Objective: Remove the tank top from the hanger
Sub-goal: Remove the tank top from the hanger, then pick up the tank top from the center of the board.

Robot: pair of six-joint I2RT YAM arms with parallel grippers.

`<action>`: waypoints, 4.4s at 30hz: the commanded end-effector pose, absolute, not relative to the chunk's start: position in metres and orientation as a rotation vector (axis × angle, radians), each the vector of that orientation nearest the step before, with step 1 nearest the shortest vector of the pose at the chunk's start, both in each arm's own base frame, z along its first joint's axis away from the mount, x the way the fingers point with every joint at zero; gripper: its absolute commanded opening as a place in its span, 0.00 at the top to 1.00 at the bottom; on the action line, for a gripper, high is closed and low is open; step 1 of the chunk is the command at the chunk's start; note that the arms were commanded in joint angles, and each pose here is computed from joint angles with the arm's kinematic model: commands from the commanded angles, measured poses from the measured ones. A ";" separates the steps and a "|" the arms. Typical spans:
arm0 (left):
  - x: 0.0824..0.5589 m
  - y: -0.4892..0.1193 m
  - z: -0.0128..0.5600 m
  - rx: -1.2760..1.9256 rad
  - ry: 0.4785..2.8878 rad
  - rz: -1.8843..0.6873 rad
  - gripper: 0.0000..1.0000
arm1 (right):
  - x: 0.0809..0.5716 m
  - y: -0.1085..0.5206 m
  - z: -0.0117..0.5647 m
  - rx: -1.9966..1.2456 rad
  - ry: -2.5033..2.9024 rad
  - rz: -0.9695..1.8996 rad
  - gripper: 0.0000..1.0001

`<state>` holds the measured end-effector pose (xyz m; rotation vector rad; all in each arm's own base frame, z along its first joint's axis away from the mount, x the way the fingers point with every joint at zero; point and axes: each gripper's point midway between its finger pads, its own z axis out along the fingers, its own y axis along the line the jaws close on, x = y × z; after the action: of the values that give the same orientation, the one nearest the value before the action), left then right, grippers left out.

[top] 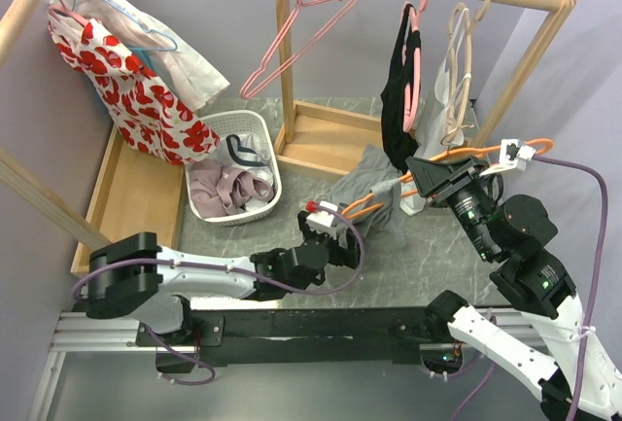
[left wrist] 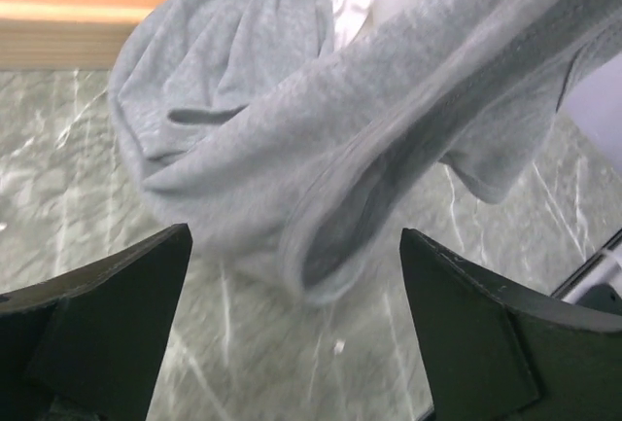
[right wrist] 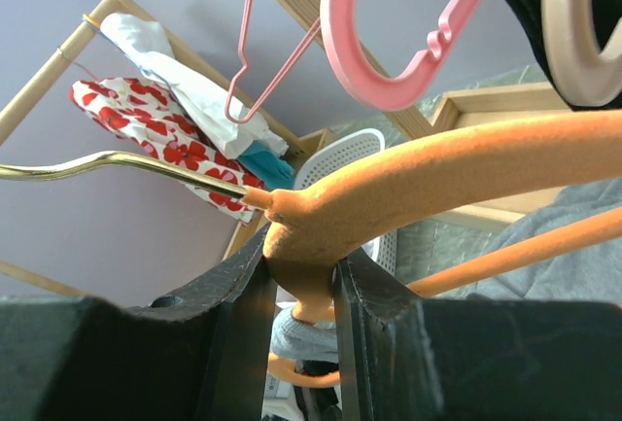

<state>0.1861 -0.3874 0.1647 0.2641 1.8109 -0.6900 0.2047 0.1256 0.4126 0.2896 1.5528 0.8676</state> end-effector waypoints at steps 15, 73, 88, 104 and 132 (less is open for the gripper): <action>0.186 -0.356 0.202 0.140 1.776 -0.743 0.99 | 0.206 0.106 0.431 0.347 1.476 0.815 0.96; 0.330 -0.398 0.142 0.243 2.051 -0.636 0.41 | 0.197 0.035 0.403 0.523 1.466 0.497 0.94; 0.345 -0.384 0.074 0.236 2.218 -0.441 0.09 | 0.202 0.041 0.401 0.507 1.474 0.502 0.90; 0.336 -0.375 0.140 0.208 2.134 -0.544 0.99 | 0.204 0.044 0.400 0.508 1.477 0.512 0.89; 0.338 -0.154 0.414 -0.225 1.540 -0.198 0.99 | 0.217 0.065 0.397 0.465 1.505 0.548 0.89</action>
<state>0.3376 -0.2054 0.3966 -0.1090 1.5998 -0.2952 0.2119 0.0609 0.3869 0.4647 1.5428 0.5239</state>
